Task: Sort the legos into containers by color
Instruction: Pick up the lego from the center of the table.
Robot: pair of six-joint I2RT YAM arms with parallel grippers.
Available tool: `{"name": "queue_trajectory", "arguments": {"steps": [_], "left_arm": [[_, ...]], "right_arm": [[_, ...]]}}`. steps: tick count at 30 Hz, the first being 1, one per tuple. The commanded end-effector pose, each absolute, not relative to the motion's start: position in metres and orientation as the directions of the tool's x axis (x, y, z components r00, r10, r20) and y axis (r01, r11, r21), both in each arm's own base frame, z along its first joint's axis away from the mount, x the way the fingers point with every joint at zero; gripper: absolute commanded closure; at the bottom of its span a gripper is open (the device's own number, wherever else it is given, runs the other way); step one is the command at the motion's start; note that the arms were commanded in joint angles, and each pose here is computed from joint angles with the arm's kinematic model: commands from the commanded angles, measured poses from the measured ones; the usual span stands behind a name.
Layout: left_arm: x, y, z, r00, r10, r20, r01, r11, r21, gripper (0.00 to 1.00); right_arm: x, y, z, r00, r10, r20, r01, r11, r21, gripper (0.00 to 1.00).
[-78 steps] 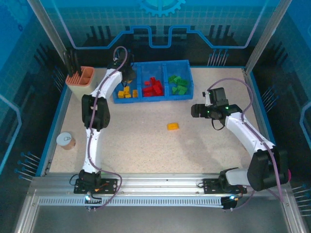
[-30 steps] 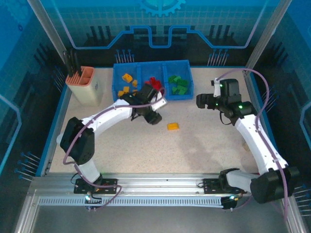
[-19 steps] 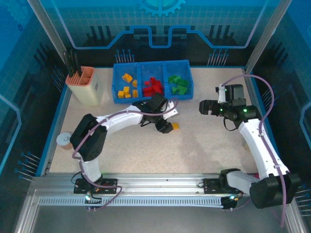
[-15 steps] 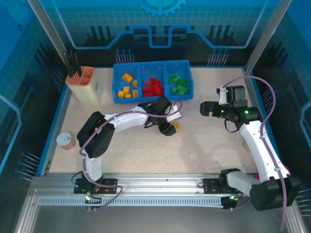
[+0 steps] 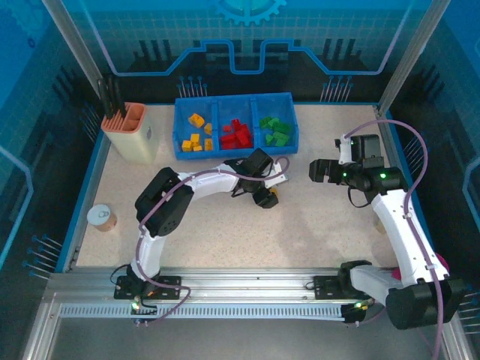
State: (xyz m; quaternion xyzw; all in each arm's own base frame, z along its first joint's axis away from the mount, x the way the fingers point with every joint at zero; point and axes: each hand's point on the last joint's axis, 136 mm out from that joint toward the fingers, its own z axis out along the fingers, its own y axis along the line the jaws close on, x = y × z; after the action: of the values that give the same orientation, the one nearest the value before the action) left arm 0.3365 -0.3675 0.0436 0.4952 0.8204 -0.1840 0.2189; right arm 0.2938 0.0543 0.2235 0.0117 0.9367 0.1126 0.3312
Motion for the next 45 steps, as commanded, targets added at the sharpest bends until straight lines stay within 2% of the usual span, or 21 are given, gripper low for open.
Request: {"name": "queue_trajectory", "arguments": {"steps": [1, 6, 11, 16, 22, 24, 35, 41, 45], "left_arm": [[0.327, -0.364, 0.017, -0.451, 0.76, -0.467, 0.885, 0.45, -0.121, 0.44], [0.327, -0.358, 0.003, -0.467, 0.775, -0.426, 0.876, 0.471, -0.106, 0.44], [0.333, -0.354, 0.001, -0.46, 0.783, -0.419, 0.871, 0.49, -0.038, 0.4], [0.341, -0.355, 0.016, -0.431, 0.774, -0.465, 0.866, 0.499, 0.028, 0.38], [0.347, -0.356, 0.011, -0.429, 0.779, -0.457, 0.86, 0.507, 0.056, 0.39], [0.35, -0.357, 0.009, -0.439, 0.775, -0.456, 0.854, 0.517, 0.057, 0.44], [0.361, -0.357, 0.008, -0.493, 0.741, -0.456, 0.811, 0.581, 0.067, 0.85], [0.357, -0.328, 0.027, -0.551, 0.695, -0.463, 0.768, 0.639, 0.045, 0.91], [0.367, -0.286, 0.063, -0.635, 0.585, -0.505, 0.668, 0.744, 0.023, 0.92]], "right_arm": [[0.291, 0.05, 0.225, -0.783, 0.108, -0.613, -0.039, 0.974, 0.222, 0.0], [0.293, 0.05, 0.221, -0.788, 0.102, -0.608, -0.044, 0.974, 0.22, 0.0], [0.296, 0.052, 0.218, -0.792, 0.096, -0.603, -0.054, 0.973, 0.226, 0.0], [0.297, 0.052, 0.216, -0.79, 0.09, -0.607, -0.059, 0.973, 0.221, 0.0], [0.297, 0.052, 0.215, -0.794, 0.087, -0.601, -0.06, 0.973, 0.221, 0.0], [0.296, 0.052, 0.215, -0.793, 0.089, -0.603, -0.058, 0.974, 0.22, 0.0], [0.296, 0.051, 0.214, -0.796, 0.091, -0.598, -0.052, 0.975, 0.218, 0.0], [0.299, 0.053, 0.21, -0.796, 0.097, -0.598, -0.056, 0.971, 0.232, 0.0], [0.302, 0.057, 0.202, -0.805, 0.11, -0.583, -0.054, 0.965, 0.257, 0.0]]}}
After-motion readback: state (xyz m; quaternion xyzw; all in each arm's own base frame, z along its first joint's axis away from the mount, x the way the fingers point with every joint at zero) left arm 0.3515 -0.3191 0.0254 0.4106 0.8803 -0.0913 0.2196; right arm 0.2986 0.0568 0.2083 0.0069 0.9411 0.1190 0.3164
